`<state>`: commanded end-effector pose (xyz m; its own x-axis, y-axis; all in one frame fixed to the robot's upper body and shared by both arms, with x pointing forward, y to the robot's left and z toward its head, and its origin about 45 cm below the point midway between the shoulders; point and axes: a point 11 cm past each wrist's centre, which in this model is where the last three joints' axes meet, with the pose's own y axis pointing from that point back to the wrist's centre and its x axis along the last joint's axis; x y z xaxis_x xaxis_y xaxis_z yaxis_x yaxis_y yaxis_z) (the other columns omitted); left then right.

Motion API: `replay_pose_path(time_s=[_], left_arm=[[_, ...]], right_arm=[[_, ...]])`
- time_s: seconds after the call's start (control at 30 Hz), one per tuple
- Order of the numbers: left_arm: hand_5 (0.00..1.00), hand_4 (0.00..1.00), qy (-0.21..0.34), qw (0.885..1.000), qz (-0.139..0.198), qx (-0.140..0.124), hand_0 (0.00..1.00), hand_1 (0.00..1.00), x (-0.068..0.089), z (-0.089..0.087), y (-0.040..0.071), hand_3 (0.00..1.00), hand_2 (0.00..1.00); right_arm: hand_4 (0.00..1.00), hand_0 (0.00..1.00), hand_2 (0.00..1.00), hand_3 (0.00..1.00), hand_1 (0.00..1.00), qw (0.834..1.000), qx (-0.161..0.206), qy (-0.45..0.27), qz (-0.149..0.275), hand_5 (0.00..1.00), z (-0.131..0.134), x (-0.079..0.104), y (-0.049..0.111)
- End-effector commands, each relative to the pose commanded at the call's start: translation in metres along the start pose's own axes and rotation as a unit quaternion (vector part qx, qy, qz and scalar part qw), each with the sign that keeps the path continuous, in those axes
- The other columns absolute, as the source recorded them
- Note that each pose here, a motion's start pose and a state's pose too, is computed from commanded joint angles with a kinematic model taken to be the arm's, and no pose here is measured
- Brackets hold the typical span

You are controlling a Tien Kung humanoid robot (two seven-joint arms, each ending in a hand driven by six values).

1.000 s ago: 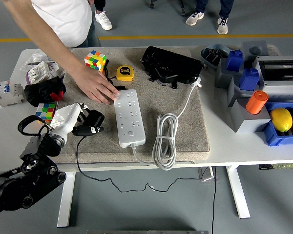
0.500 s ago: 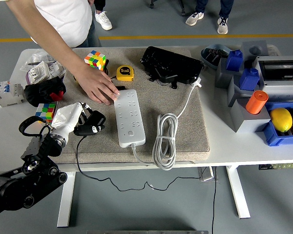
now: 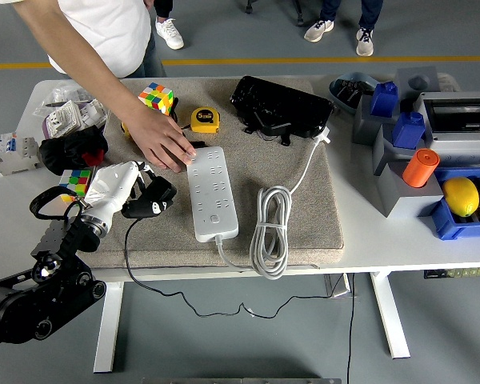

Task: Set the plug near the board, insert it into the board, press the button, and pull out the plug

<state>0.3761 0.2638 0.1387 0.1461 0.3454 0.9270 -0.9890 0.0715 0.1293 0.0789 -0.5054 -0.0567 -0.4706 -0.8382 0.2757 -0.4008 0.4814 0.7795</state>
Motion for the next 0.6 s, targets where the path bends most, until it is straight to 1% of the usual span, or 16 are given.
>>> replay_pose_path(time_s=[0.1,0.33,0.47,0.6], left_arm=[[0.06,0.778,0.004,1.0,-0.001,-0.015,0.27,0.286,0.002,0.001,-0.001,0.506,0.312],[0.068,0.784,0.024,0.997,0.007,-0.071,0.258,0.279,0.017,0.008,-0.005,0.504,0.305],[0.068,0.784,0.036,0.992,0.006,-0.12,0.258,0.279,0.028,0.015,-0.007,0.504,0.305],[0.078,0.786,0.039,0.986,-0.004,-0.163,0.256,0.278,0.037,0.022,-0.012,0.504,0.306]], right_arm=[[0.998,0.708,0.692,0.583,0.706,1.0,0.0,0.0,0.001,0.578,0.0,0.0,0.0],[0.998,0.705,0.691,0.581,0.706,1.0,0.002,-0.002,0.002,0.574,-0.001,0.001,0.0],[0.998,0.705,0.691,0.581,0.706,1.0,0.003,-0.003,0.003,0.574,-0.002,0.001,0.0],[0.998,0.706,0.69,0.581,0.706,1.0,0.004,-0.003,0.003,0.572,-0.003,0.001,-0.001]])
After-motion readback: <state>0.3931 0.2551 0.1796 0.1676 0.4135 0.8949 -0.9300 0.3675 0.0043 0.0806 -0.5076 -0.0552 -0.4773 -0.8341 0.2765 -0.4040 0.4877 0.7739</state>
